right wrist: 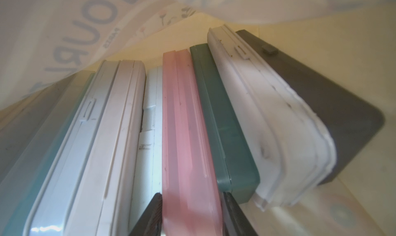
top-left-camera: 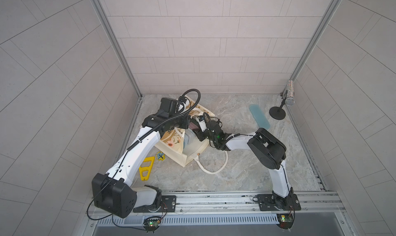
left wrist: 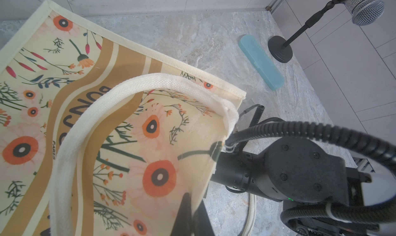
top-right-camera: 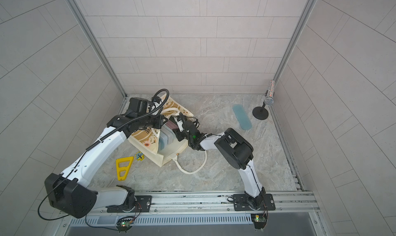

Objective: Take out the pencil case from the canvas bag
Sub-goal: Pick up the pencil case from the canvas bag.

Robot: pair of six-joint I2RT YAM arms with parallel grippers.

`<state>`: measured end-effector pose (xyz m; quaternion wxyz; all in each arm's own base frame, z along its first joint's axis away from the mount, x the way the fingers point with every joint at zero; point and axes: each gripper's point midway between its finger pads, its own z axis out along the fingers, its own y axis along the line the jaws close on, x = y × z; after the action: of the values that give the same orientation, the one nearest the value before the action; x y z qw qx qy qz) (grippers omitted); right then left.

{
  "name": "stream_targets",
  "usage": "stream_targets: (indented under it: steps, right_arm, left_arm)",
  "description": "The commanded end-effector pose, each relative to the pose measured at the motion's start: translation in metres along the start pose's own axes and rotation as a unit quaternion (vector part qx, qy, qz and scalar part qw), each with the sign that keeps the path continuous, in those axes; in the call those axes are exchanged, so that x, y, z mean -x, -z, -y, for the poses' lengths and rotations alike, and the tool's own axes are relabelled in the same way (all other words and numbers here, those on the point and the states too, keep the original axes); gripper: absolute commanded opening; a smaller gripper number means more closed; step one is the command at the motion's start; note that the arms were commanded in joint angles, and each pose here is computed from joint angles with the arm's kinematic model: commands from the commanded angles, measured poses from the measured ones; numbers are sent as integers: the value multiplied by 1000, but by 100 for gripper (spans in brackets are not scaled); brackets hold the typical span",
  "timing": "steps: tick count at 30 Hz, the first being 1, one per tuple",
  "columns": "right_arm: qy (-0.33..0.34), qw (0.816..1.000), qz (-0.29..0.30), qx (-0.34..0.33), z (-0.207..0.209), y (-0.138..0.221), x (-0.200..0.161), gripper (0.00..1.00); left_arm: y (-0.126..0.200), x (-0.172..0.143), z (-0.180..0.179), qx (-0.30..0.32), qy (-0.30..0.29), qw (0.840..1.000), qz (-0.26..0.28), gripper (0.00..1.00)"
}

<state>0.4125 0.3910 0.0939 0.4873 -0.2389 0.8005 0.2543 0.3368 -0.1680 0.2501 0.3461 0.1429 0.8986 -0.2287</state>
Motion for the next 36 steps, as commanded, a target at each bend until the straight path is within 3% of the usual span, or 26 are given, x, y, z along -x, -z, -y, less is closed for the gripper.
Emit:
stream_targets:
  steps: [1, 15, 21, 24, 30, 36]
  right_arm:
    - [8, 999, -19, -26, 11, 16, -7, 35]
    - [20, 999, -31, -26, 11, 50, -21, 36]
    - [31, 999, -33, -28, 12, 55, -17, 61]
    - [35, 999, -37, -20, 10, 62, -16, 65]
    - [38, 998, -56, 17, 2, 78, -36, 59]
    - [29, 997, -58, 35, 11, 71, -42, 50]
  left_arm:
    - [11, 18, -5, 19, 2, 999, 32, 0]
    - [11, 59, -42, 107, 37, 993, 40, 0]
    - [5, 61, -32, 72, 22, 996, 42, 0]
    - [5, 57, -29, 61, 17, 997, 46, 0]
    - [12, 58, -22, 46, 6, 997, 58, 0]
    - [12, 57, -17, 31, 4, 998, 57, 0]
